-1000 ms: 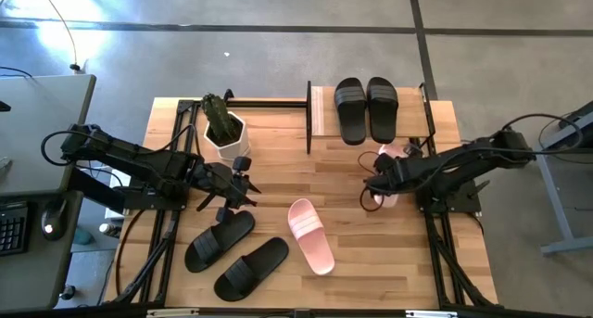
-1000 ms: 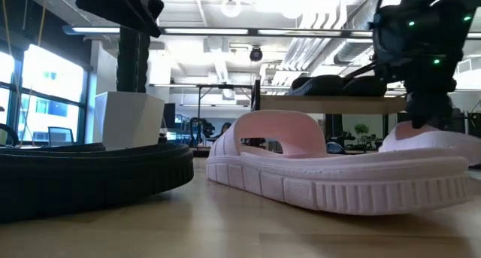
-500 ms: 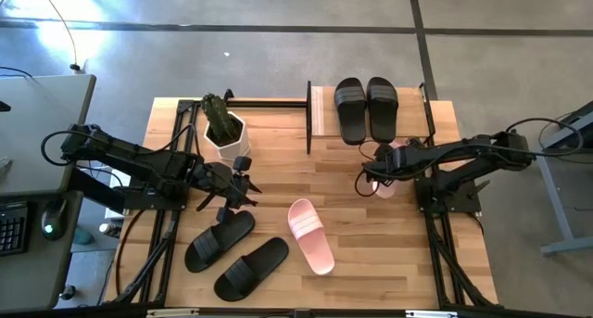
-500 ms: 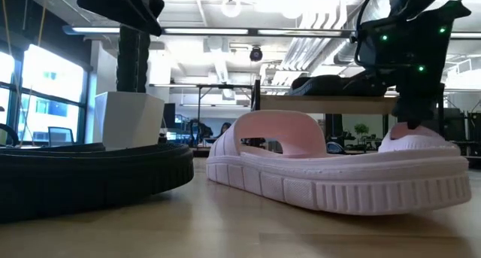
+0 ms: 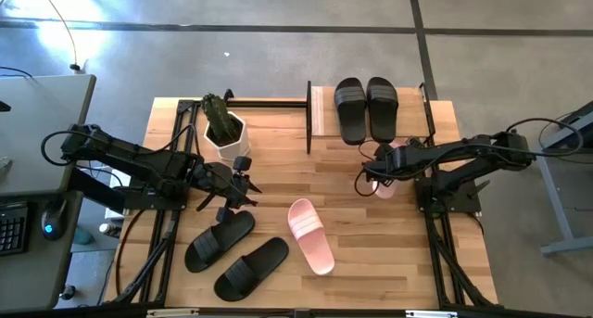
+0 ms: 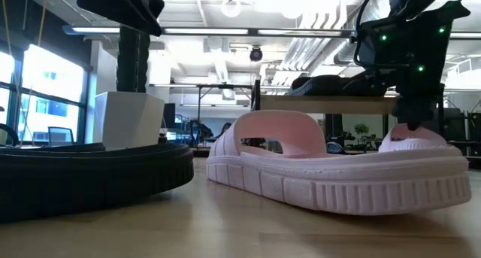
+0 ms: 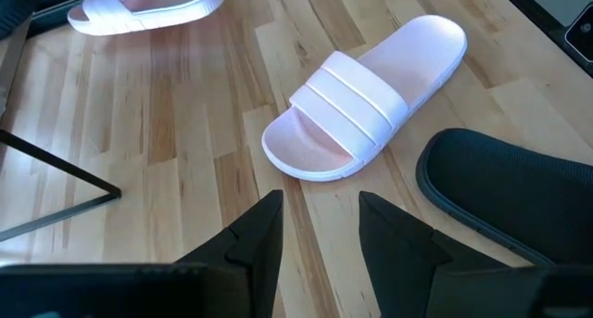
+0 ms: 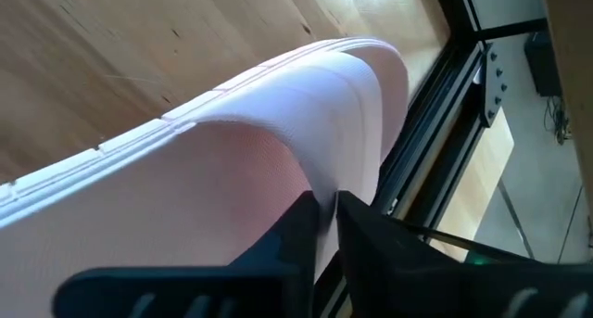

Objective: Pick and place slides into the shelf
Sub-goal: Put the pink slipper under the shelf

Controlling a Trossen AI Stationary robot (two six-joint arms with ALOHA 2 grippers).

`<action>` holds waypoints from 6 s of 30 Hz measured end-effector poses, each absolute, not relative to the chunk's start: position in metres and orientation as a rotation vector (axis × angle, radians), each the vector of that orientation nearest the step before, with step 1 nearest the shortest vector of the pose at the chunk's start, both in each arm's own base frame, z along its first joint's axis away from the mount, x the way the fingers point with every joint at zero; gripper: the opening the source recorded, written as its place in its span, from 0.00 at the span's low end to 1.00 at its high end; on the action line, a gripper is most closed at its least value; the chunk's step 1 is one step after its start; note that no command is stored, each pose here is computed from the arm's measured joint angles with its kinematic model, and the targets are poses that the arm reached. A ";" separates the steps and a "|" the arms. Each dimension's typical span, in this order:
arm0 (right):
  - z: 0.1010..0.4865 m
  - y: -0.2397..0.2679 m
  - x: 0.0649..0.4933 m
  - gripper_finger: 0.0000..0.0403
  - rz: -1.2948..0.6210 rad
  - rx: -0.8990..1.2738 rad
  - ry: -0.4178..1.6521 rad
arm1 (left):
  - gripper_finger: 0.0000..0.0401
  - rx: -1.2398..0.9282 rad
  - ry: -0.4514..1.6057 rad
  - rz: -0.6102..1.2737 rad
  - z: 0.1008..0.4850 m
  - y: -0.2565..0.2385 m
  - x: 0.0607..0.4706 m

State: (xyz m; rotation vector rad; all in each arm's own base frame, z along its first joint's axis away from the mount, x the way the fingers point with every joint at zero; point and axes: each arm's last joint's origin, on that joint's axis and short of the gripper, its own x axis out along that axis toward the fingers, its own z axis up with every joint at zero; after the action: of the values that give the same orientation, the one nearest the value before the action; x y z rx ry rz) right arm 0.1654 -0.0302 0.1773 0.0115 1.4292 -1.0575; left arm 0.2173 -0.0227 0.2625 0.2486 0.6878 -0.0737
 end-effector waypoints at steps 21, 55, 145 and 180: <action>0.228 -0.016 0.188 0.23 -1.026 0.014 1.312 | 0.32 0.248 0.688 -0.073 0.262 -0.023 0.217; 0.186 0.150 0.224 0.00 -1.157 0.650 0.913 | 0.32 0.280 0.685 -0.163 0.262 -0.025 0.217; 0.100 -0.008 0.199 0.00 -1.937 0.724 0.829 | 0.32 0.300 0.688 -0.158 0.262 -0.024 0.217; 0.104 -0.022 0.193 0.00 -1.969 0.634 0.946 | 0.32 0.261 0.691 -0.144 0.262 -0.024 0.217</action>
State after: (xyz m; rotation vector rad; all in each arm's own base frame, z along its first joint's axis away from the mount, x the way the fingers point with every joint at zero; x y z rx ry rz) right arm 0.1934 -0.0220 0.1043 0.6336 0.9461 -1.9686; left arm 0.2167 -0.0244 0.2619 0.2607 0.6906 -0.1440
